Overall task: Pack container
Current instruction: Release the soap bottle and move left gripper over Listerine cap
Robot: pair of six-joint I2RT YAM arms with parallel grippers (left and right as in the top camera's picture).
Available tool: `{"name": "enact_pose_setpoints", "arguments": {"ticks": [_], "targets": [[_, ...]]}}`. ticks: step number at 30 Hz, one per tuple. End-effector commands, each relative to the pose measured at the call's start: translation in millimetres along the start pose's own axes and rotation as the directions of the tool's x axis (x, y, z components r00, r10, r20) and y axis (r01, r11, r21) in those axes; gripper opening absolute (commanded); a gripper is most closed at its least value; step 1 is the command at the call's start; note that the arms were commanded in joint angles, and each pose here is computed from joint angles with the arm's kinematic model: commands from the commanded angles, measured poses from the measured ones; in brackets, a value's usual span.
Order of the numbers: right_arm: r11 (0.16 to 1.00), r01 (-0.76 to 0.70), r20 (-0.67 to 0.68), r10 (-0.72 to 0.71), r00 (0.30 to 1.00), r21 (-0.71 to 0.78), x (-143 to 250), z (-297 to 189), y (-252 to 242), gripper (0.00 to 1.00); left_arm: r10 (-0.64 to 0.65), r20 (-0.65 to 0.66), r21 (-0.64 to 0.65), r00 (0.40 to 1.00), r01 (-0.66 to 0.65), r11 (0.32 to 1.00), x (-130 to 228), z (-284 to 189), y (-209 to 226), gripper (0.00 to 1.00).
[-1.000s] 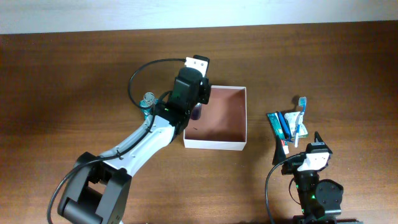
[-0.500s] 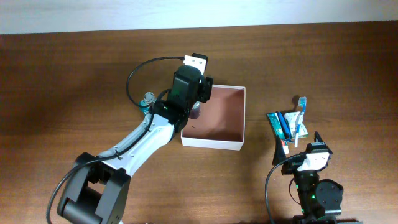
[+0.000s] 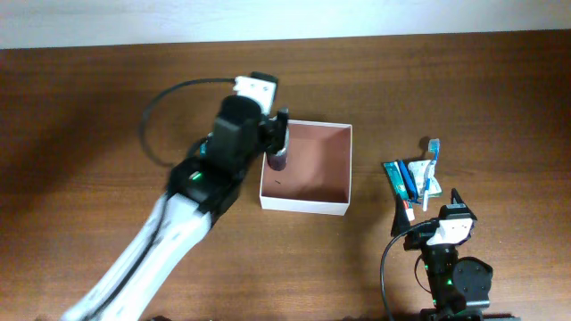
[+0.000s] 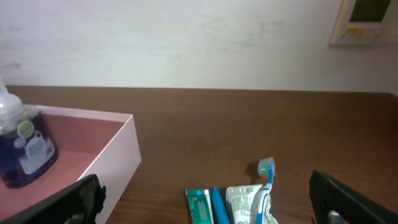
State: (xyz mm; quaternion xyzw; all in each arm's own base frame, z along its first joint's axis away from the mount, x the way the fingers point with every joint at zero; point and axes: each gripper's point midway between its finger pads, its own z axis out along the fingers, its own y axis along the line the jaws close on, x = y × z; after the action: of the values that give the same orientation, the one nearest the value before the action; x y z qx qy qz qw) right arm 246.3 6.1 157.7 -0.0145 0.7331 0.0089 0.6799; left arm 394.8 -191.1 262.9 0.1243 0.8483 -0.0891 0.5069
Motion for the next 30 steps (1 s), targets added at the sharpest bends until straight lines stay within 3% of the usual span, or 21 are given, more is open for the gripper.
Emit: {"name": "enact_pose_setpoints", "arguments": {"ticks": [1,7,11,24,26,28,30], "targets": [[1.000,0.005,-0.002,-0.005,1.000,0.012,2,0,-3,0.98,-0.006,-0.021,-0.037,1.000,0.005,0.999,-2,-36,21,0.73],[1.000,0.006,-0.002,-0.006,1.000,0.012,2,0,-3,0.98,-0.034,-0.222,-0.138,0.975,0.003,0.990,46,-50,61,0.72],[1.000,0.005,-0.002,-0.005,1.000,0.013,2,0,-3,0.98,-0.077,-0.327,-0.097,0.942,0.047,0.994,72,-45,66,0.71],[1.000,0.006,-0.002,-0.006,1.000,0.013,2,0,-3,0.98,-0.135,-0.439,-0.132,0.888,0.085,0.988,108,-1,87,0.70],[1.000,0.006,-0.002,-0.006,1.000,0.013,2,0,-3,0.98,-0.137,-0.458,-0.135,0.879,0.083,0.987,116,7,88,0.62],[1.000,0.006,-0.002,-0.006,1.000,0.012,2,0,-3,0.98,-0.137,-0.469,-0.136,0.872,0.082,0.987,120,12,88,0.44],[1.000,0.005,-0.002,-0.005,1.000,0.013,2,0,-3,0.98,-0.137,-0.461,-0.138,0.877,0.081,0.987,119,15,89,0.42]]}}
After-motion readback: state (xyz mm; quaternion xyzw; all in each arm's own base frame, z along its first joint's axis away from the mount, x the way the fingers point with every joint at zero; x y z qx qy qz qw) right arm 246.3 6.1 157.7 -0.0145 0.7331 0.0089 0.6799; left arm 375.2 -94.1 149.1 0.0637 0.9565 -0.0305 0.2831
